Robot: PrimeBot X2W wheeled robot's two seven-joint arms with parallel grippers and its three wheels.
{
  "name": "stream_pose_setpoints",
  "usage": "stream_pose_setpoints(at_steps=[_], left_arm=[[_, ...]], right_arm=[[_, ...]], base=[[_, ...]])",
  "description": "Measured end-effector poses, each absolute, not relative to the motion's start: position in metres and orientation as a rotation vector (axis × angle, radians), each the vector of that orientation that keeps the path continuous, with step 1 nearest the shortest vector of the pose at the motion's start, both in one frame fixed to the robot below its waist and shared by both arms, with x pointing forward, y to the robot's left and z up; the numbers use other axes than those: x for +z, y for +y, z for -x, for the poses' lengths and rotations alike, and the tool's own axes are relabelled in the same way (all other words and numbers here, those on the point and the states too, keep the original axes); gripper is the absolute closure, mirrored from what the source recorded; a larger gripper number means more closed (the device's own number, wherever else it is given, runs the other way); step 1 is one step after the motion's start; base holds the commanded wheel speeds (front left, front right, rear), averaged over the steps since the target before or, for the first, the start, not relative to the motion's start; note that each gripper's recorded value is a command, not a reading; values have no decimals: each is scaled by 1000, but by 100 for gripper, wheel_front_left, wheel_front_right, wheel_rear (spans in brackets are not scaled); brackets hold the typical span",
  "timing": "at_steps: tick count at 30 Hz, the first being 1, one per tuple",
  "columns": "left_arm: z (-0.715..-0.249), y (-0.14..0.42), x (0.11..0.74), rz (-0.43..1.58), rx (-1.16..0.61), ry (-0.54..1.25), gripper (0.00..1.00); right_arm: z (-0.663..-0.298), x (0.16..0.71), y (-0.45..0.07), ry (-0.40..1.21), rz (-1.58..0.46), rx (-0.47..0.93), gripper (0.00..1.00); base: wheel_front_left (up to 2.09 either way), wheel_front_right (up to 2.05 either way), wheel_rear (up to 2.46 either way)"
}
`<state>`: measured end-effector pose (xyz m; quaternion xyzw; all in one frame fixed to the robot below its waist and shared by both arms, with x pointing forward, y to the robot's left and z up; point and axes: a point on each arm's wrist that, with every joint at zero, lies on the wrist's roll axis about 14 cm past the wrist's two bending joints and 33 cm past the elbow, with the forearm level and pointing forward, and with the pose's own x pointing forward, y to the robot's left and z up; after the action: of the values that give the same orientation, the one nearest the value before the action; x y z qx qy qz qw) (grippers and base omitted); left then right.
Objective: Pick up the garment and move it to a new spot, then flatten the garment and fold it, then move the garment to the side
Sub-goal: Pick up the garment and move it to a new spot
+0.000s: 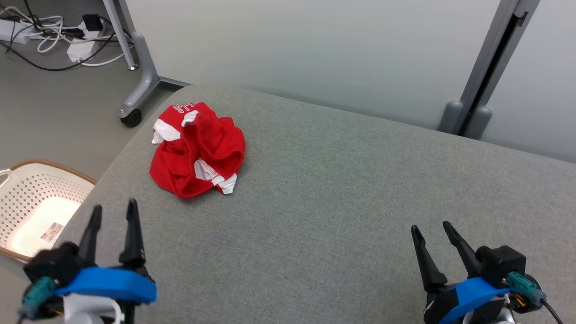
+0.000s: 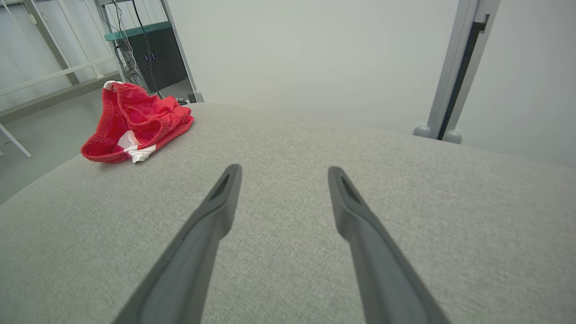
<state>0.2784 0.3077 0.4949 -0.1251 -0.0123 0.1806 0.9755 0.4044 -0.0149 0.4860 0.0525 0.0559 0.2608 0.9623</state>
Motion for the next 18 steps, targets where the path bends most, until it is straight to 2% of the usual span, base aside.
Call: stream_pose_setpoints(at_steps=[4,9,13,18], left_arm=[[-304,324,535,212,346,-53,0],[-346,342,558,169,324,16,0],[-386,349,554,205,305,110,0],[-442,351,518,225,286,294,0]], right_arm=[[-409,482,-17,120,-117,521,0],[-423,477,-26,120,-123,488,0],[-433,467,-33,135,-131,466,0],[-450,450,-45,158,-130,434,0]], base=[[0,0,0],[0,0,0],[0,0,0],[0,0,0]])
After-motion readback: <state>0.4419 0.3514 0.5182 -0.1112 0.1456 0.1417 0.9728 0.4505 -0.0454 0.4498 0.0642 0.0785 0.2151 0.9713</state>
